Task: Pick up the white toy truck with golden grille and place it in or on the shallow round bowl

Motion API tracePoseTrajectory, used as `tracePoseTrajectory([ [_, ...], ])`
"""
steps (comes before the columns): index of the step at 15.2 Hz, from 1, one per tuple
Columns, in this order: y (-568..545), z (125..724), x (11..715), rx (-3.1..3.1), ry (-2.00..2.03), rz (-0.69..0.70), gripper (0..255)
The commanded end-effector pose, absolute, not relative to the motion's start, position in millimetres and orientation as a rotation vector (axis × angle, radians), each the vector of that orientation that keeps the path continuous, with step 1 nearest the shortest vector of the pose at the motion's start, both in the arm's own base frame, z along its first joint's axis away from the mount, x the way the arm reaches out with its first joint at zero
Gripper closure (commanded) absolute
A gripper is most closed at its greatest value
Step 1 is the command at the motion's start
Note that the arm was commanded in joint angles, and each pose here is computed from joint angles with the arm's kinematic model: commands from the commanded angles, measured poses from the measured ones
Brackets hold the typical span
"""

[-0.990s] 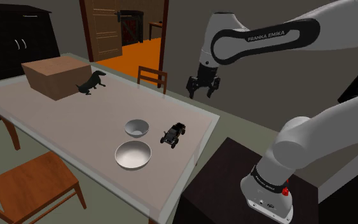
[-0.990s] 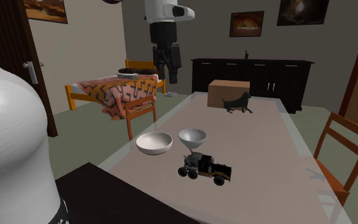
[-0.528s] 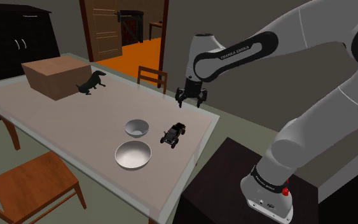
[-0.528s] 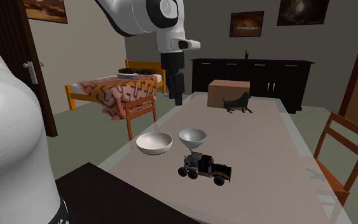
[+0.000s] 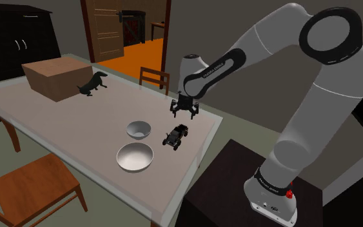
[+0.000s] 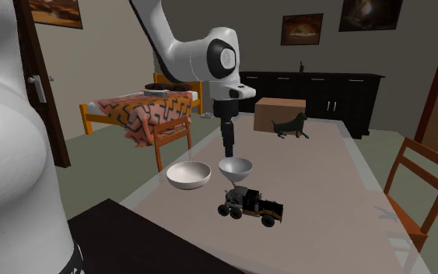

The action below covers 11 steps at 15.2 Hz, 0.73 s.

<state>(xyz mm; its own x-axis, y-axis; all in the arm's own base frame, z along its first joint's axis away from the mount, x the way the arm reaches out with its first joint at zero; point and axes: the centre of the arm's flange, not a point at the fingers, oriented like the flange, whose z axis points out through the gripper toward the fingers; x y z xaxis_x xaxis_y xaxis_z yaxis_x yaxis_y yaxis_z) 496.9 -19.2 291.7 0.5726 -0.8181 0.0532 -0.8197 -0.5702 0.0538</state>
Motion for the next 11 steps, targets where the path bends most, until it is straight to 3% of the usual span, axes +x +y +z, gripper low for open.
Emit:
tracePoseTrajectory([
  [1,-26,269,510,2.674,-1.496,0.029,0],
  [11,-65,154,565,2.424,-1.833,0.002,0],
])
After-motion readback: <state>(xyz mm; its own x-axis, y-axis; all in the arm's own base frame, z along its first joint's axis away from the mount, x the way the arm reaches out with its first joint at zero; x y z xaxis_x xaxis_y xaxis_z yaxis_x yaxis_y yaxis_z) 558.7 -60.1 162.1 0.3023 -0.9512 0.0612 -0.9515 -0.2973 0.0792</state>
